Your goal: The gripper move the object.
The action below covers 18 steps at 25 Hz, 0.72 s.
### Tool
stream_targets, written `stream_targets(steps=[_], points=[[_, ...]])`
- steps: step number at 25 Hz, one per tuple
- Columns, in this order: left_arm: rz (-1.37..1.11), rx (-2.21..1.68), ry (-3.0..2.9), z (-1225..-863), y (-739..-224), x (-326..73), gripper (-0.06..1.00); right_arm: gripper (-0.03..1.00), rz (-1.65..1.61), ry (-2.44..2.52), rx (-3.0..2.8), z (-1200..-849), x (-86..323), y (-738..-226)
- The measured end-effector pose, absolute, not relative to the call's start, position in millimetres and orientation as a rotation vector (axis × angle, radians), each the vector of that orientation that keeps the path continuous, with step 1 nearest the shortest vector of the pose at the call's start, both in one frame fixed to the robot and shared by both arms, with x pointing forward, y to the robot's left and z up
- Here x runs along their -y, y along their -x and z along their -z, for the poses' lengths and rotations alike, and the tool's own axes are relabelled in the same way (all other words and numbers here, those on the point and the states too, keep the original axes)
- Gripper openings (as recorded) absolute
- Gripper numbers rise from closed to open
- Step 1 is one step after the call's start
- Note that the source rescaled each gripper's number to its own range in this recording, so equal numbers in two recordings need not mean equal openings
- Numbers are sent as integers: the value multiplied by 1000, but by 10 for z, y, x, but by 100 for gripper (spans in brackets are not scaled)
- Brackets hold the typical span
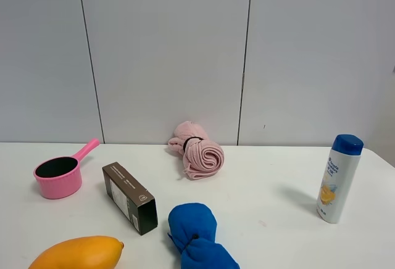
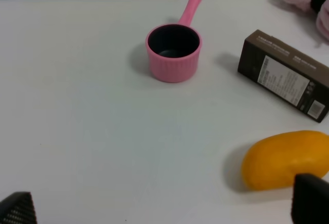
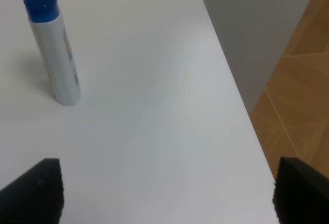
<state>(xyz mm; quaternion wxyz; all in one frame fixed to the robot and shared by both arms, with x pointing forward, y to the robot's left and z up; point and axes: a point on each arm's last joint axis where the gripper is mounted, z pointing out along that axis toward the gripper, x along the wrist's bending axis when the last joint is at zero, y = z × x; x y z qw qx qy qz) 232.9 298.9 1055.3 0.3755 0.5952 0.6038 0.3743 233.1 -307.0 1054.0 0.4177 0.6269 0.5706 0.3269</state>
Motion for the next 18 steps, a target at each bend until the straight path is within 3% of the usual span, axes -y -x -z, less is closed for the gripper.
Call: stream_targets(steps=[18], points=[[-958, -1545, -1523, -10553, -2329, -2989, 100, 72, -820, -1573, -1432, -10540, 3070, -2331]])
